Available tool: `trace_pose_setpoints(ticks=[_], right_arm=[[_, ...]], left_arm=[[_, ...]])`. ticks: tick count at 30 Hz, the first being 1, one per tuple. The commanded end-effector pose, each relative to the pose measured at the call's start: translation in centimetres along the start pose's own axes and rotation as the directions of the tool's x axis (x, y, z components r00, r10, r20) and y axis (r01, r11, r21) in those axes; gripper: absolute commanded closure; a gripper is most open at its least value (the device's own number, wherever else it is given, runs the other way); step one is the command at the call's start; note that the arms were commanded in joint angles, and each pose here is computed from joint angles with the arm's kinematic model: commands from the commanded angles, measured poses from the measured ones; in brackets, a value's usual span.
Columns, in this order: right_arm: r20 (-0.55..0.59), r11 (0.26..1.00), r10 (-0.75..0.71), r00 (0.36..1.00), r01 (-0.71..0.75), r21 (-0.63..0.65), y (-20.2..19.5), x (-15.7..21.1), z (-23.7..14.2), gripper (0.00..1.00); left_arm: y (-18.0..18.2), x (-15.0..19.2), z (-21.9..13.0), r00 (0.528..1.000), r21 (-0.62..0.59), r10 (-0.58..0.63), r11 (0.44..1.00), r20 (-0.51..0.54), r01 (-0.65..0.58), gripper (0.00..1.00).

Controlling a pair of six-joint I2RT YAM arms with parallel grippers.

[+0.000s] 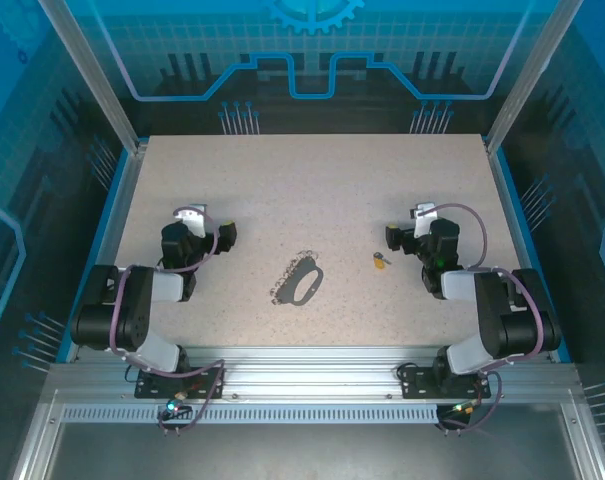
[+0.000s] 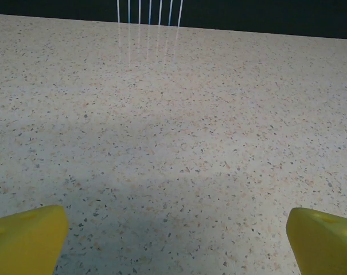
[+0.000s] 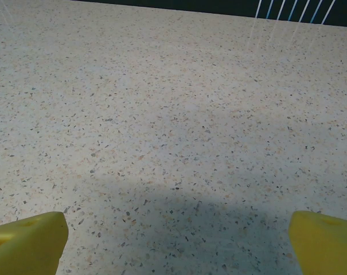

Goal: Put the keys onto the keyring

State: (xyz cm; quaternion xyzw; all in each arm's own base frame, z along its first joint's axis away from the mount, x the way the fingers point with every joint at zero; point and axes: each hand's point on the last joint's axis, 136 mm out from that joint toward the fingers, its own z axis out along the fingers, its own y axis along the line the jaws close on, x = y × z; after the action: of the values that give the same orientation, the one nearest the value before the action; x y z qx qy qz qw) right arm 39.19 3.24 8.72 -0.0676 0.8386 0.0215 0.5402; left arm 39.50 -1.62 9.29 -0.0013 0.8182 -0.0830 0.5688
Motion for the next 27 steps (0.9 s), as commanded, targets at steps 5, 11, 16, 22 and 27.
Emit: trace_pose_setpoints(ticks=[5, 11, 16, 22, 27], right_arm=[[0.019, 1.000, -0.012, 1.000, 0.012, -0.005, -0.06, -0.85, 0.29, 0.00], [0.021, 1.000, -0.011, 1.000, 0.011, -0.006, -0.08, -0.91, 0.28, 0.00], [0.019, 1.000, -0.006, 1.000, 0.006, -0.011, -0.10, -0.90, 0.32, 0.00], [0.018, 1.000, -0.005, 1.000, 0.005, -0.011, -0.16, -0.86, 0.31, 0.00], [0.020, 1.000, -0.010, 1.000, 0.010, -0.007, -0.13, -0.90, 0.28, 0.00]], left_arm=[[0.49, -0.47, 0.09, 1.000, -0.022, -0.002, 1.000, 0.017, 0.002, 0.01], [0.52, -0.40, 0.09, 1.000, -0.024, -0.004, 1.000, 0.014, 0.004, 0.01], [0.58, -0.40, 0.14, 1.000, -0.029, -0.002, 1.000, 0.011, 0.003, 0.01], [0.53, -0.45, 0.14, 1.000, -0.029, -0.001, 1.000, 0.014, 0.002, 0.01], [0.51, -0.43, 0.10, 1.000, -0.027, -0.001, 1.000, 0.015, 0.001, 0.01]])
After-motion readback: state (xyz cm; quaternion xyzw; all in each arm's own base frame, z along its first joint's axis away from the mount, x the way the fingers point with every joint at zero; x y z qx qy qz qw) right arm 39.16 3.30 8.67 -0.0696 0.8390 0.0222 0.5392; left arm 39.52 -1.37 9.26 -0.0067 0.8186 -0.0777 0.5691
